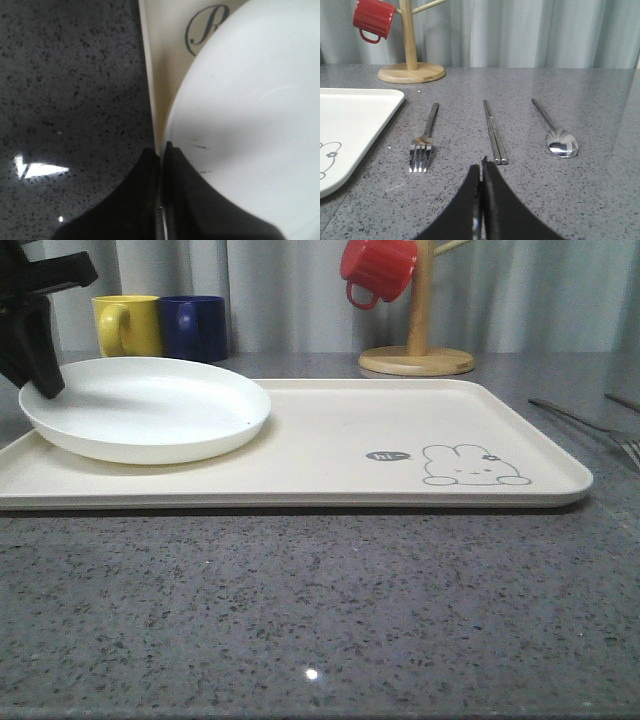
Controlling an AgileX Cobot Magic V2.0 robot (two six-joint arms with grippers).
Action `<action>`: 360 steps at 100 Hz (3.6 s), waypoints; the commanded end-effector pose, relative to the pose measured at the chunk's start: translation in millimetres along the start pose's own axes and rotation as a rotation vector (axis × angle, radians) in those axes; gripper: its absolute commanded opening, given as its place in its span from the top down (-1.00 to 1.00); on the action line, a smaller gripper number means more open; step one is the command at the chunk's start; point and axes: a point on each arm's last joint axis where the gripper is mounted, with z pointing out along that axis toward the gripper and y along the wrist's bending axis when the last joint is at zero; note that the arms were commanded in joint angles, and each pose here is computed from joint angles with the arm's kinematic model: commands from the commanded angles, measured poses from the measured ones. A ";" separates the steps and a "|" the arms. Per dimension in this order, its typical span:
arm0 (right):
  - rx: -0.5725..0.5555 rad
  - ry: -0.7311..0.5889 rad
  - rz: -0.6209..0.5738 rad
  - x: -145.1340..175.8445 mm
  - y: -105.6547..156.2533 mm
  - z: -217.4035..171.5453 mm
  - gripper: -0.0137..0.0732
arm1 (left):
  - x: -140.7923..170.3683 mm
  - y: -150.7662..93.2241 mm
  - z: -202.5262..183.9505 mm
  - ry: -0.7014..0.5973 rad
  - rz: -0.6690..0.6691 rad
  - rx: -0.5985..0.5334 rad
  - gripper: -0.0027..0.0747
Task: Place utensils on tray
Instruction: 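Lower the plate onto the tray near the mugs and release, then withdraw the left gripper from the plate, then grasp the silver fork with the right gripper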
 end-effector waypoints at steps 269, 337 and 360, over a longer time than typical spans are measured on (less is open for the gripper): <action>0.064 0.644 0.044 -111.5 1.5 94.5 0.00 | 312.7 14.5 -152.8 -1.165 0.175 -0.097 0.98; -0.029 1.148 -0.005 -129.2 49.3 263.0 -0.58 | 312.7 14.5 -152.8 -1.165 0.175 -0.097 0.98; -0.050 1.243 0.045 -106.2 58.1 293.5 -0.58 | 312.7 14.5 -152.8 -1.165 0.175 -0.097 0.98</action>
